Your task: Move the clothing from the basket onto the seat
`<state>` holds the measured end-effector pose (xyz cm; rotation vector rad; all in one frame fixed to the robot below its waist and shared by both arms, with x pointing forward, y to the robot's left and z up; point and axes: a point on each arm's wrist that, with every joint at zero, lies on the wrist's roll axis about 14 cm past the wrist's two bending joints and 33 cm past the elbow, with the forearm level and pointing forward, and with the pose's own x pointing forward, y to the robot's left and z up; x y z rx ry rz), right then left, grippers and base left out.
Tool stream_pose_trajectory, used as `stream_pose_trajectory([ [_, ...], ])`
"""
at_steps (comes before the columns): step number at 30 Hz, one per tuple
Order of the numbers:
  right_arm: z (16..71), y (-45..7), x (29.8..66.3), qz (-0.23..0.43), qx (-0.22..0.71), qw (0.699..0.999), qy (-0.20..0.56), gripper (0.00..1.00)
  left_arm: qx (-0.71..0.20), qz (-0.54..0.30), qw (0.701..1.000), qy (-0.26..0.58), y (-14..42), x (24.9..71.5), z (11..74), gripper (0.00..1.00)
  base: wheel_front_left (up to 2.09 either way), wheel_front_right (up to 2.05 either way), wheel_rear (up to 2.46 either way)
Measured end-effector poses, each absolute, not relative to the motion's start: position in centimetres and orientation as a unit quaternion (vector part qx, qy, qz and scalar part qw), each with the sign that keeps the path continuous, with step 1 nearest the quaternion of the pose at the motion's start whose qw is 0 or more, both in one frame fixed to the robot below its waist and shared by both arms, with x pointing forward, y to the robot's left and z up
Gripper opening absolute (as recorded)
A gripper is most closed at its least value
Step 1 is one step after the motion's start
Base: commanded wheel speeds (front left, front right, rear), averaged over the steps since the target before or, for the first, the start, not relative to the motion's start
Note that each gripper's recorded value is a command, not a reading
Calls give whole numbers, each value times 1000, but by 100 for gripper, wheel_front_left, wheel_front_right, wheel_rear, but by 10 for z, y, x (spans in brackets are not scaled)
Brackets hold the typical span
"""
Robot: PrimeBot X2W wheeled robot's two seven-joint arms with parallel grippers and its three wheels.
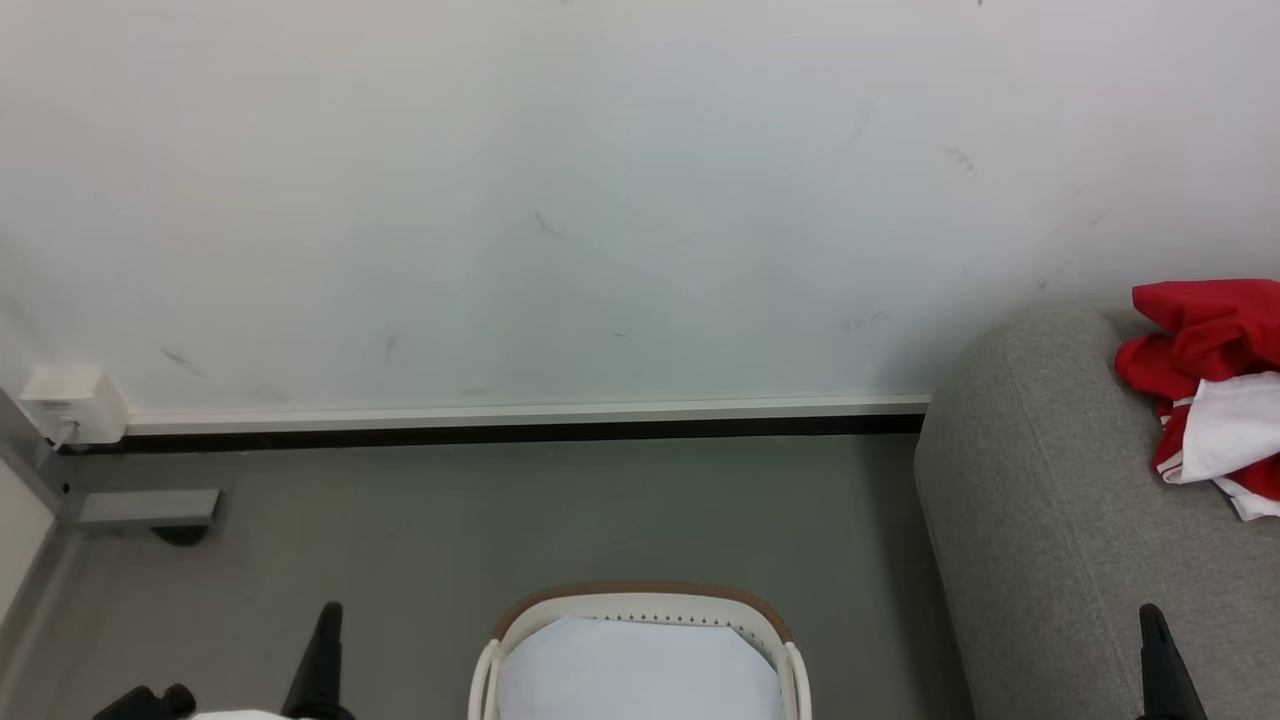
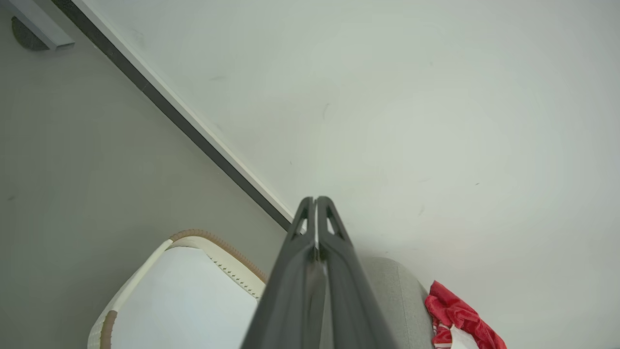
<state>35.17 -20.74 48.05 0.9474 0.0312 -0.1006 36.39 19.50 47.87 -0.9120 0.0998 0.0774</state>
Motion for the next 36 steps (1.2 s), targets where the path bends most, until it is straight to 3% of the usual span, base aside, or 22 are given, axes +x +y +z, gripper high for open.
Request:
stream_pose_trajectory([
  [36, 492, -203, 372, -29, 606, 795, 10, 0, -599, 25, 800, 33, 197, 377, 490, 0, 0, 0, 0],
])
